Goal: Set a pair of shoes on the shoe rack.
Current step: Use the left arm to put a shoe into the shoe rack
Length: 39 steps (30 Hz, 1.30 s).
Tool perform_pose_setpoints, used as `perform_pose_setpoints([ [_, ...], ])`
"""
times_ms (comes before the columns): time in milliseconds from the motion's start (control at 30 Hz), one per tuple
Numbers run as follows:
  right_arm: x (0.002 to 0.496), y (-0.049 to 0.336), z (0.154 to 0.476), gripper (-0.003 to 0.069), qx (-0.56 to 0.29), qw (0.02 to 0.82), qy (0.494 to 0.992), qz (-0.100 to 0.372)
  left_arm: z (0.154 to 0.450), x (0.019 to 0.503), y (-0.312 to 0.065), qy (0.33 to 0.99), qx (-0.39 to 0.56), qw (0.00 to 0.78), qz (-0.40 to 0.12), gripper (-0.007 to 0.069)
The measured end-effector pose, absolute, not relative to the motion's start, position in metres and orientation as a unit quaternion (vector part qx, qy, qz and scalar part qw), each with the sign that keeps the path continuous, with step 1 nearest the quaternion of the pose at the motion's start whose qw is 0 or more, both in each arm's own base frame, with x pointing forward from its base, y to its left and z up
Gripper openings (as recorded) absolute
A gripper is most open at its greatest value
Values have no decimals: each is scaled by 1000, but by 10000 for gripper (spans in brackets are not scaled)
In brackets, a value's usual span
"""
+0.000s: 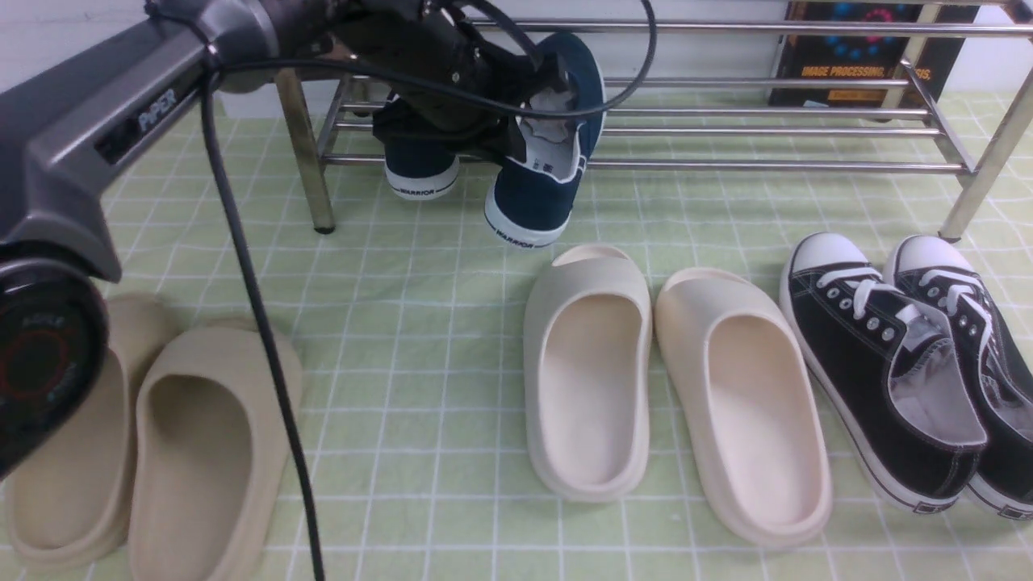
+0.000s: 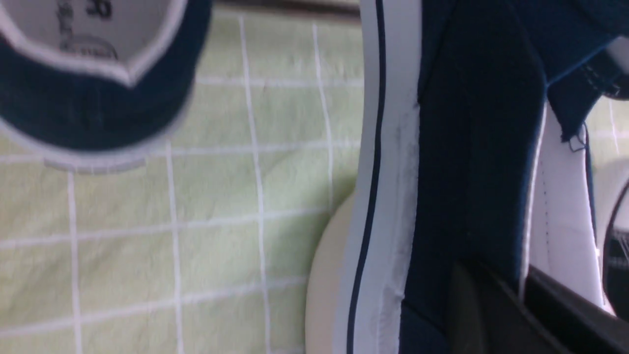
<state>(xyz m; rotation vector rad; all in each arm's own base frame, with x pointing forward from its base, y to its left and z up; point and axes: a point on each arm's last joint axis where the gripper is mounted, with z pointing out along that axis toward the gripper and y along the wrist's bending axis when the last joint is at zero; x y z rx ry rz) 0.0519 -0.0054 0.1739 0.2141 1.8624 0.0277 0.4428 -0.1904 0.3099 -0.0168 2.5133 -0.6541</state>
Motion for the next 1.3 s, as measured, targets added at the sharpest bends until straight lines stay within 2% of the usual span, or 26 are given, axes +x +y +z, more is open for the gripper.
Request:
perform_pose_setpoints([
  [267, 52, -5, 174, 239, 92, 592, 801, 12, 287, 477, -185, 928, -34, 278, -244, 8],
  [500, 52, -5, 174, 239, 92, 592, 801, 12, 285, 491, -187, 910, -43, 322, -256, 8],
  [900, 52, -5, 174, 239, 92, 592, 801, 12, 277, 500, -185, 905, -40, 351, -238, 14],
  [1100, 52, -5, 174, 239, 92, 592, 801, 12, 278, 501, -184, 903, -37, 360, -233, 74],
  [1300, 52, -5, 174, 239, 92, 592, 801, 12, 300, 494, -181, 896, -29, 378, -230, 221],
])
